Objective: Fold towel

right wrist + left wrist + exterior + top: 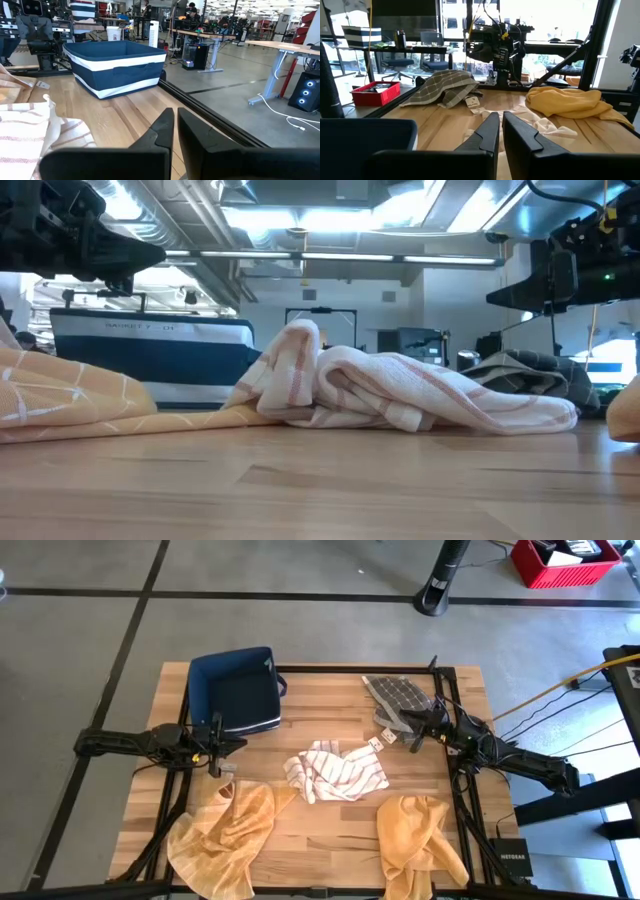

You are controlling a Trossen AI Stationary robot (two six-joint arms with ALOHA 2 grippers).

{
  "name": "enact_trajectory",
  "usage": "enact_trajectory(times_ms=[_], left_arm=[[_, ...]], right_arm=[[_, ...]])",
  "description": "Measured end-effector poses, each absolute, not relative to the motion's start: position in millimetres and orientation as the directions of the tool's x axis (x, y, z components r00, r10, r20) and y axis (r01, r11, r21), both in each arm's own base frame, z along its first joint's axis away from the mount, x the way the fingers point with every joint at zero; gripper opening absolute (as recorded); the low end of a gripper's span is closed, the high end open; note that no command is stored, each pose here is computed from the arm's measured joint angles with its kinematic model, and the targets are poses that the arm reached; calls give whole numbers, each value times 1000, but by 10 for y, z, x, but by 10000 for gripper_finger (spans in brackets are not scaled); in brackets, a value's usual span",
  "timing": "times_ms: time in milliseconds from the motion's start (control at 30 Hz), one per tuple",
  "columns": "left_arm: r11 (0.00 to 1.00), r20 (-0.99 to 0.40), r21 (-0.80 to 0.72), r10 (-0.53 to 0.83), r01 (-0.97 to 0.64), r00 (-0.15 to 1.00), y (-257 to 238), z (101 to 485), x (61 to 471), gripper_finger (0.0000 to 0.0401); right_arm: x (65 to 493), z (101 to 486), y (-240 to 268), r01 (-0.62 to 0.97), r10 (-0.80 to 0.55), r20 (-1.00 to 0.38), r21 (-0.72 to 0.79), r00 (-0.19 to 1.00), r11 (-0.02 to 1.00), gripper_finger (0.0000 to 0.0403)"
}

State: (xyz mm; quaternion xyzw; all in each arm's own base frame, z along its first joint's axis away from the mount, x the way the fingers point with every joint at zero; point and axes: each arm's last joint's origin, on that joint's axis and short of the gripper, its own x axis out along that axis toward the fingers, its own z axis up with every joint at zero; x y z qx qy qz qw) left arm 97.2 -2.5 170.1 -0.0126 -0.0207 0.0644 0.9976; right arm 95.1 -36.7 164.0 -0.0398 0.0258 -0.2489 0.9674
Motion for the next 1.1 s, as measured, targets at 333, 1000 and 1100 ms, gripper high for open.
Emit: enact_trajectory(times_ms=[333, 1000, 1100], left_arm=[[991, 40, -28, 129, -128, 991, -25, 1701, 972, 17], [991, 40, -28, 129, -128, 991, -25, 1701, 972, 17], [991, 40, -28, 129, -128, 991, -25, 1701, 972, 17]], right_arm=[[951, 1640, -367, 480, -484, -30, -90, 875, 873, 28], [951, 1640, -367, 480, -484, -30, -90, 875, 873, 28], [951, 1646, -367, 479, -484, -24, -107, 875, 871, 28]])
